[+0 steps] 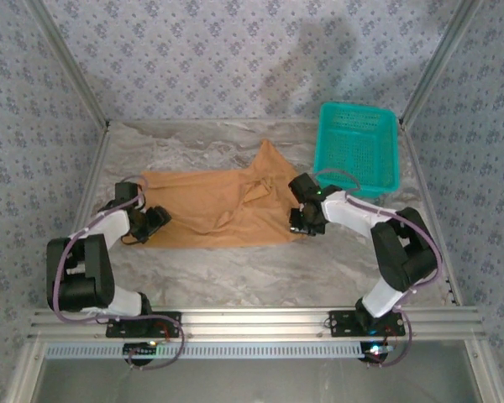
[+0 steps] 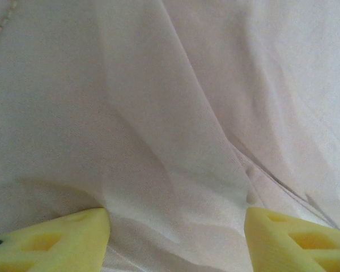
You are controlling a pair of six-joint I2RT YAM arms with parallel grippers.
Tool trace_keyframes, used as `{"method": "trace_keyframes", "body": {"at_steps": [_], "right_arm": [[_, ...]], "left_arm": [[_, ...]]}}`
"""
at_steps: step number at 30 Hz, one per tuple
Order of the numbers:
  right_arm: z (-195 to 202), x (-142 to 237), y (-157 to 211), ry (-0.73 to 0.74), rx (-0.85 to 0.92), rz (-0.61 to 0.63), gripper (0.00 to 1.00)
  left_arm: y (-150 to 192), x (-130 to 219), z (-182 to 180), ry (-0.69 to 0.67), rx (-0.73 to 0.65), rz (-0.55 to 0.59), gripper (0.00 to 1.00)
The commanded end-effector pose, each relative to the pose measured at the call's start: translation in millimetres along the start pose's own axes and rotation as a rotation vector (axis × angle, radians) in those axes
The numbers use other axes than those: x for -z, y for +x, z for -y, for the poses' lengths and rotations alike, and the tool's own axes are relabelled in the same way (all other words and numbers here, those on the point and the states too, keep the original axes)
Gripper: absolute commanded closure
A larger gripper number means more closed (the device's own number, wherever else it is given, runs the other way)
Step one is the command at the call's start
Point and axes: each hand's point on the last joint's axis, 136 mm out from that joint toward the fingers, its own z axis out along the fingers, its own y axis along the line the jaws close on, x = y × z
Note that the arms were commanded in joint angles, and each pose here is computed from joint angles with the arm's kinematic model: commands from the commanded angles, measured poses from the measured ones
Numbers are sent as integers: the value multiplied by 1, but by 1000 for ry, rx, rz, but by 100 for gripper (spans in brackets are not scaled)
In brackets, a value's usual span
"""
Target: Fold the inside-out t-shirt
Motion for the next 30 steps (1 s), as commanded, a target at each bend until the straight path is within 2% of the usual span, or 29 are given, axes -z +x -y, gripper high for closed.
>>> {"method": "trace_keyframes", "body": {"at_steps": [1,6,12,17,18,21,24,27,30], "right_arm": [[10,14,5,54,11,28,100],[40,44,41,68,-16,88,100],[44,33,90,-63,-132,100,100],[34,19,108,-80,-118,92,98],[31,18,108,-77,-103,88,91],[27,34,97,-21,-42,104,60],[25,54,81,21,15,123,45],[31,51,53,20,-36,115,43],[26,41,19,-8,-82,138,55]], "left_arm": [[-5,-9,-15,-32,47,-19,35],[-3,-20,-40,-75,105,-38,35],[2,-20,-41,-71,109,-43,36],[4,-14,-30,-46,96,-41,36],[5,-12,-26,-37,90,-39,36],[4,0,-12,-27,48,-17,36],[-2,20,0,-52,-20,31,36],[-9,41,18,-35,-87,91,35],[-13,49,32,13,-108,116,34]]}}
